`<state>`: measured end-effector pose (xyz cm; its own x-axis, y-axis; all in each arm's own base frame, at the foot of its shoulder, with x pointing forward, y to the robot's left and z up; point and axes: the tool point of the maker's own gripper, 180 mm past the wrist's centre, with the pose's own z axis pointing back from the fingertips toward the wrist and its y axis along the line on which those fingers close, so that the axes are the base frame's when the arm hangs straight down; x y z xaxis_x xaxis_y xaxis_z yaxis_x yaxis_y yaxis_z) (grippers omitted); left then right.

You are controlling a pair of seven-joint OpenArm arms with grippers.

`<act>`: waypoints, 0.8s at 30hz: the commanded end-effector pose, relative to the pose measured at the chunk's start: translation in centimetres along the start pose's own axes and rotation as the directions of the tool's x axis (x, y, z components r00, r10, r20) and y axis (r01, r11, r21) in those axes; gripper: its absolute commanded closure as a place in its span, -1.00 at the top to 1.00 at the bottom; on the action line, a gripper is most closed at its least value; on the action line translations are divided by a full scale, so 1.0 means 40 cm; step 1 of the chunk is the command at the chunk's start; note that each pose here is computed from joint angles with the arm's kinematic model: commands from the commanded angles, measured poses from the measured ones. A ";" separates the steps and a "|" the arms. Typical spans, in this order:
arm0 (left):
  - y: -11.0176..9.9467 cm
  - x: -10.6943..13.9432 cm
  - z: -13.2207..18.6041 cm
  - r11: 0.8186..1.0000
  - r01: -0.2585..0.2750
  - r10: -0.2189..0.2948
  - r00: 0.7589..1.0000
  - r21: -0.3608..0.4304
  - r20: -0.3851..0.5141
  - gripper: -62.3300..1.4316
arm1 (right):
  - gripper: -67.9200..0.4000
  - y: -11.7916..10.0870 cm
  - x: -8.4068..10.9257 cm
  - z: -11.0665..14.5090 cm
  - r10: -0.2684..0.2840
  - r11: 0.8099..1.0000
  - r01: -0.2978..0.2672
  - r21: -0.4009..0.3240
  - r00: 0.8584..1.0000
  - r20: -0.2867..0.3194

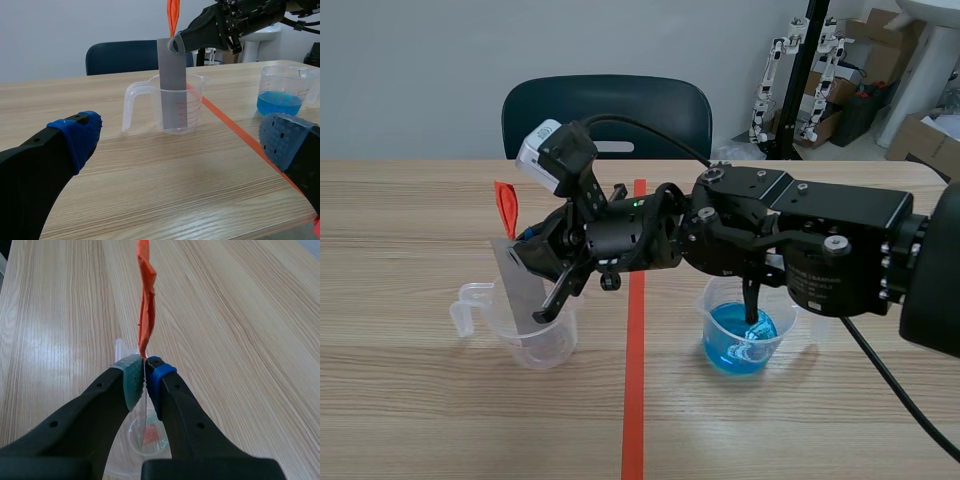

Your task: Do the redox reaction experiment. lift the metal plate out of the left beaker

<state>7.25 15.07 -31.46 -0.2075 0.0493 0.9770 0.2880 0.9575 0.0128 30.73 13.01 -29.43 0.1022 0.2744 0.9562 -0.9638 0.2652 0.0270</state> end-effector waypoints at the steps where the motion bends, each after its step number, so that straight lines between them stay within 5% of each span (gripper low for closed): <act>1: -0.003 0.028 -0.003 1.000 -0.003 0.003 0.998 0.003 0.056 1.00 | -0.97 -0.015 0.036 0.001 0.029 1.000 -0.029 -0.005 0.999 0.020; 11: -0.003 0.028 -0.003 1.000 -0.004 0.003 0.998 0.003 0.056 1.00 | -0.97 0.029 0.080 0.018 0.051 0.995 -0.057 0.078 0.996 0.078; 24: -0.003 0.028 -0.003 1.000 -0.004 0.003 0.998 0.003 0.056 1.00 | -0.97 0.046 0.223 0.057 0.132 0.985 -0.147 0.089 0.980 0.151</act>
<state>7.25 15.07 -31.46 -0.2075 0.0493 0.9770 0.2884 0.9574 0.0129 28.48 14.08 -22.20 -0.0331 0.1976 0.9797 -0.9898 0.1293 -0.0595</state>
